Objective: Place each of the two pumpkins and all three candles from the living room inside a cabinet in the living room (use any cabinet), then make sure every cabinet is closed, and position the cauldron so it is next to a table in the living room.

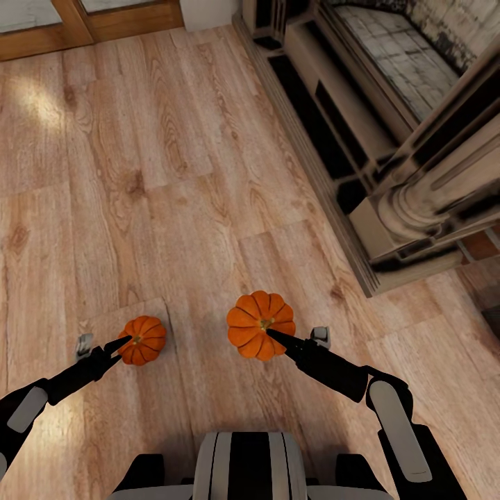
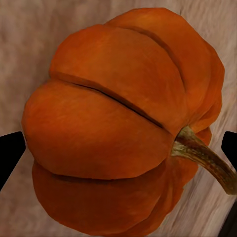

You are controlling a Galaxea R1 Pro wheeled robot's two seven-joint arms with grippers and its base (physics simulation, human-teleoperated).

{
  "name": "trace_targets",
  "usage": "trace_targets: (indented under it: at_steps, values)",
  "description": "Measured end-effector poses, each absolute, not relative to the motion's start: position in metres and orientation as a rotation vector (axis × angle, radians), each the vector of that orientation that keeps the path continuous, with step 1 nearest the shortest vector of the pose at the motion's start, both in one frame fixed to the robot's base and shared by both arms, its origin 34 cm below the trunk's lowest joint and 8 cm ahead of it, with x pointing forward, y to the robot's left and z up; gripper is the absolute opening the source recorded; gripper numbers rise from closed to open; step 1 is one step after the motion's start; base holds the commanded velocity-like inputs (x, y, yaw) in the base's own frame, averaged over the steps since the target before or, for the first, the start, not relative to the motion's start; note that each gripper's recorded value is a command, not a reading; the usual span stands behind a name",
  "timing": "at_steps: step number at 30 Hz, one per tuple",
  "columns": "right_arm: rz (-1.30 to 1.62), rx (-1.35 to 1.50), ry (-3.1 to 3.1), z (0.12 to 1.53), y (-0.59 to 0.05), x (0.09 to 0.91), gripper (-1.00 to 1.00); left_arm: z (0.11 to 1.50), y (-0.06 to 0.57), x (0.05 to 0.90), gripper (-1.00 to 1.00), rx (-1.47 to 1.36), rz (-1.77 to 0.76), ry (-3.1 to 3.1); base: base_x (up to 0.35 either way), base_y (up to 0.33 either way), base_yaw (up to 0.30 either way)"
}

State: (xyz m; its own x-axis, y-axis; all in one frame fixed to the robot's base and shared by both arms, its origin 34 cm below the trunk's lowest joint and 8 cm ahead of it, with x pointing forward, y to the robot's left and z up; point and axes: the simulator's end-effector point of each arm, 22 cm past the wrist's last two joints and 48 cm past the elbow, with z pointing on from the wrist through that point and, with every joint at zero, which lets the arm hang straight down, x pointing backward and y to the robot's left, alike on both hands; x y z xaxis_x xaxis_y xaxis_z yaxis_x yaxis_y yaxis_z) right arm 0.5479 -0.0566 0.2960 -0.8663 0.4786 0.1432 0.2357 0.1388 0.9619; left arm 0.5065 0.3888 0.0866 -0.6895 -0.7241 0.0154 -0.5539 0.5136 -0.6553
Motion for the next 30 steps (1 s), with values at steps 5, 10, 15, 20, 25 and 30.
trace_targets:
  at_steps: [5,10,15,20,25,30]
  values:
    - [1.807,0.706,2.212,0.2960,-0.0567,0.5480,-1.00,0.0866,0.3887,0.5065,1.00,-1.079,-0.942,2.497,0.000,-0.060,0.000]
    - [1.808,0.706,2.212,0.2960,-0.0566,0.5480,-1.00,0.0866,0.3888,0.5065,1.00,-1.079,-0.942,2.497,0.000,-0.014,0.000]
    - [1.808,0.706,2.212,0.2960,-0.0566,0.5479,-1.00,0.0866,0.3888,0.5064,1.00,-1.078,-0.941,2.498,0.010,-0.002,0.000]
    - [1.808,0.706,2.211,0.2963,-0.0567,0.5481,-1.00,0.0868,0.3888,0.5066,1.00,-1.079,-0.942,2.497,0.114,0.000,0.000]
    - [1.807,0.706,2.211,0.2960,-0.0567,0.5481,-1.00,0.0867,0.3887,0.5065,1.00,-1.079,-0.942,2.497,0.030,0.000,0.000]
    - [1.808,0.706,2.212,0.2960,-0.0566,0.5480,-1.00,0.0866,0.3888,0.5065,1.00,-1.079,-0.942,2.497,0.006,0.000,0.000]
